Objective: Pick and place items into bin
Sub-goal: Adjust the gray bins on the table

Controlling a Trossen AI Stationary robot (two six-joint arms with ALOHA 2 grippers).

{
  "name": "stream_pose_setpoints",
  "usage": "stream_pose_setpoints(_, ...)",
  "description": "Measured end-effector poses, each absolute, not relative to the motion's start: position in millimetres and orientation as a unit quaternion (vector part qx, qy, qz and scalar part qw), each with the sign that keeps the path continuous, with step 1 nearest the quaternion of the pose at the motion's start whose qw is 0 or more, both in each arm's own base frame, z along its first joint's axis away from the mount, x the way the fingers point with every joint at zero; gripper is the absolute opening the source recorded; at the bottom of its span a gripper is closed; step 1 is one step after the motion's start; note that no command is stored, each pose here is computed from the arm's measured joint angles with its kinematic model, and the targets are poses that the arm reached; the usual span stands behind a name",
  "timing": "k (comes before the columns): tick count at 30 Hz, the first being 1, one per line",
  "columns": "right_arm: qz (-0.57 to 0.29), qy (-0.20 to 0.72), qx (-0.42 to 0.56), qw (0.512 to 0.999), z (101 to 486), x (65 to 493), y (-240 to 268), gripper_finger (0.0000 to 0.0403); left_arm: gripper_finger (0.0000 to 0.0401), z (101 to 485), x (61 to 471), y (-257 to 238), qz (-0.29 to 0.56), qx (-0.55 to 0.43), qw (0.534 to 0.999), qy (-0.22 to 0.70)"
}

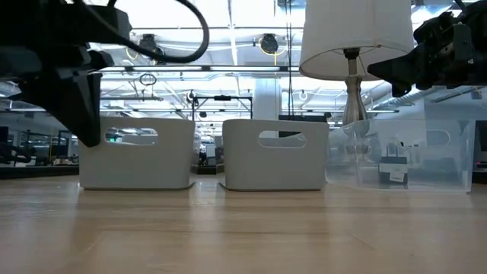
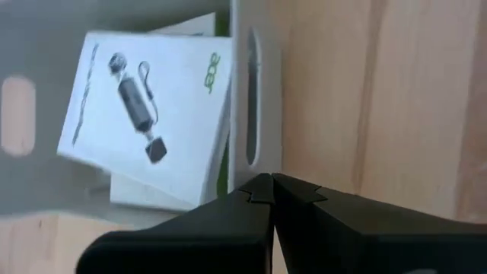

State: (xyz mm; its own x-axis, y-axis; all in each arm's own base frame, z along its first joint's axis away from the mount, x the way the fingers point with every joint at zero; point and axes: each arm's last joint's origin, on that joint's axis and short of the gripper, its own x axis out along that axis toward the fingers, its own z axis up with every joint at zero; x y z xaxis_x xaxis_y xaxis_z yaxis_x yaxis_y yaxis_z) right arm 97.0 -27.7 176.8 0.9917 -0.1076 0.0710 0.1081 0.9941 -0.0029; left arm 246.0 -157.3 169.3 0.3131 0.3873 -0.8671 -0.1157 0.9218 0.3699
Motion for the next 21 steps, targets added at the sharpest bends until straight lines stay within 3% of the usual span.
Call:
stream_pose_setpoints(10, -0.054, -0.035, -0.003, 0.998, 176.9, 97.0, -27.7, 0.0004, 0.0006, 172.8, 247.2, -168.6, 0.121, 0.12, 0.815, 0.554)
stream_pose_setpoints(14, -0.054, -0.035, -0.006, 0.998, 176.8, 97.0, -27.7, 0.0004, 0.0003, 201.4, 256.3, -181.9, 0.072, 0.146, 0.839, 0.52)
stream_pose_setpoints(21, -0.055, -0.036, -0.007, 0.998, 177.0, 96.9, -27.7, 0.0004, 0.0003, 257.7, 284.9, -128.4, 0.137, 0.21, 0.832, 0.495)
